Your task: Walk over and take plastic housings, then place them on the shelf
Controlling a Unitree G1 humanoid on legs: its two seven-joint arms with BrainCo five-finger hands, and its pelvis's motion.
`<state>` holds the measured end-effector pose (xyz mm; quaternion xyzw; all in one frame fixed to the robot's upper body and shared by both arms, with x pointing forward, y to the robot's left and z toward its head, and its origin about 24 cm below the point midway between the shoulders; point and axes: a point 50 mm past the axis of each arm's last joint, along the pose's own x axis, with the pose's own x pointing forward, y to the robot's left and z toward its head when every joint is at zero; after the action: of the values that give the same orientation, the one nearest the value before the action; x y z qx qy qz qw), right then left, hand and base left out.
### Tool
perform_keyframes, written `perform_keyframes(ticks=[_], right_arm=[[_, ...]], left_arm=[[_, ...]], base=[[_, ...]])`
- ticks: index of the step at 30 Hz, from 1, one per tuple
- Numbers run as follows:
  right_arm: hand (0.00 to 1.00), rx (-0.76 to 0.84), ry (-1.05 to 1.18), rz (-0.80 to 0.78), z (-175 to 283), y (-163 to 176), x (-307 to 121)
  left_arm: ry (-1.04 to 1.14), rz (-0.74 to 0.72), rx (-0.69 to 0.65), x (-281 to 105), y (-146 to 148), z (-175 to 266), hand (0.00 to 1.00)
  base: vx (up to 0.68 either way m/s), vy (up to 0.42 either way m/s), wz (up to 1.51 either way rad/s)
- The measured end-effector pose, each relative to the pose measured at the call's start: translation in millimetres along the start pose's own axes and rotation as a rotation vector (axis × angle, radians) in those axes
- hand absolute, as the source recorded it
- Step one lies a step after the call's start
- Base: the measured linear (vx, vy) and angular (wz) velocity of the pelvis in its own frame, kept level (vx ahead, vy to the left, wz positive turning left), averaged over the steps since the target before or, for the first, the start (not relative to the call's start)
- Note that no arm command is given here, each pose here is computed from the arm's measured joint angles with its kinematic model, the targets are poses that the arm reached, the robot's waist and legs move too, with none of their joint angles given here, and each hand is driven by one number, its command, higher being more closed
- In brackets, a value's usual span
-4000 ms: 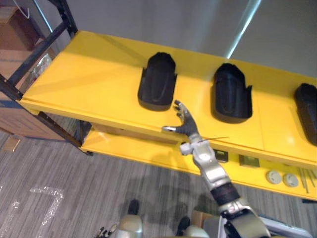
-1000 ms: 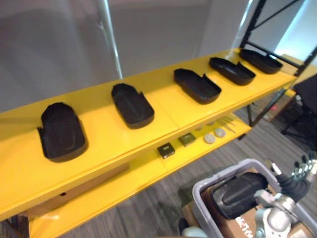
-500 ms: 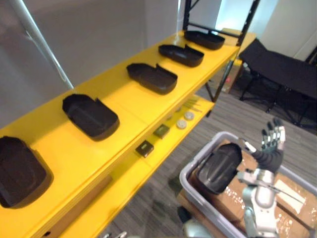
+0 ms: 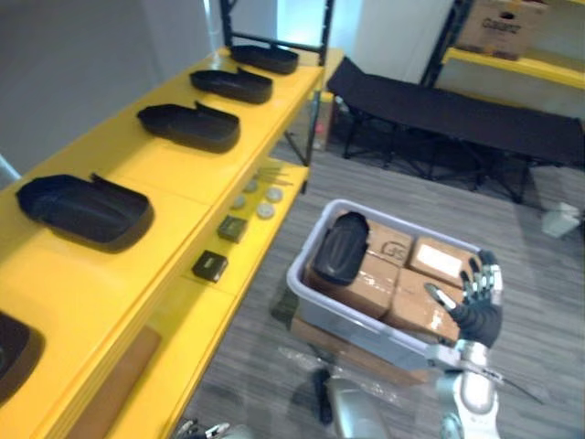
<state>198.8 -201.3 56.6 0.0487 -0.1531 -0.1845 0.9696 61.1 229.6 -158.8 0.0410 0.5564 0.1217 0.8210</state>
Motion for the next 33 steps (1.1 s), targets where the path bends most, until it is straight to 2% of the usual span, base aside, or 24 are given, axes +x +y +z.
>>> perform_keyframes(ticks=[3,8,10,13,16,21,25,27,33], right_arm=[[0.00,-0.006,0.074,0.012,-12.5,12.2,-2.6],[0.00,-0.034,0.164,0.017,-23.7,7.6,-13.8],[0.00,-0.082,0.161,0.049,-23.3,2.8,-2.1],[0.00,-0.111,0.165,0.039,-25.0,-4.9,4.7],[0.00,-0.120,0.180,0.023,-28.0,-10.4,2.4],[0.00,-0.101,0.177,-0.002,-29.8,-13.3,9.0],[0.00,-0.094,0.140,0.016,-26.8,-3.8,37.0],[0.00,-0.088,0.085,0.078,-15.1,15.1,73.3],[0.00,-0.143,0.105,0.123,0.9,36.4,145.8]], left_arm=[[0.071,-0.008,-0.054,-1.5,-7.6,-16.4,0.00],[0.049,0.004,-0.090,-1.6,9.4,-16.0,0.00],[-0.008,-0.006,-0.173,2.6,-7.2,4.0,0.00],[-0.023,0.022,-0.260,0.8,-20.8,4.8,0.00],[-0.028,0.076,-0.279,-1.4,-17.9,-0.2,0.00],[-0.065,0.075,-0.269,-2.1,-16.2,2.8,0.00],[-0.118,0.057,-0.259,-2.4,-17.1,13.5,0.00],[-0.164,0.041,-0.270,-2.7,-19.9,24.1,0.00],[-0.246,0.004,-0.284,-3.4,-25.7,44.4,0.00]], base=[[-0.10,-0.129,-1.27],[-0.02,-0.267,-0.35],[-0.08,-0.373,-0.13],[-0.11,-0.166,-0.25],[-0.06,-0.102,0.05],[-0.08,0.074,0.04],[-0.08,0.143,0.13],[-0.08,0.117,0.28],[-0.08,0.053,0.48]])
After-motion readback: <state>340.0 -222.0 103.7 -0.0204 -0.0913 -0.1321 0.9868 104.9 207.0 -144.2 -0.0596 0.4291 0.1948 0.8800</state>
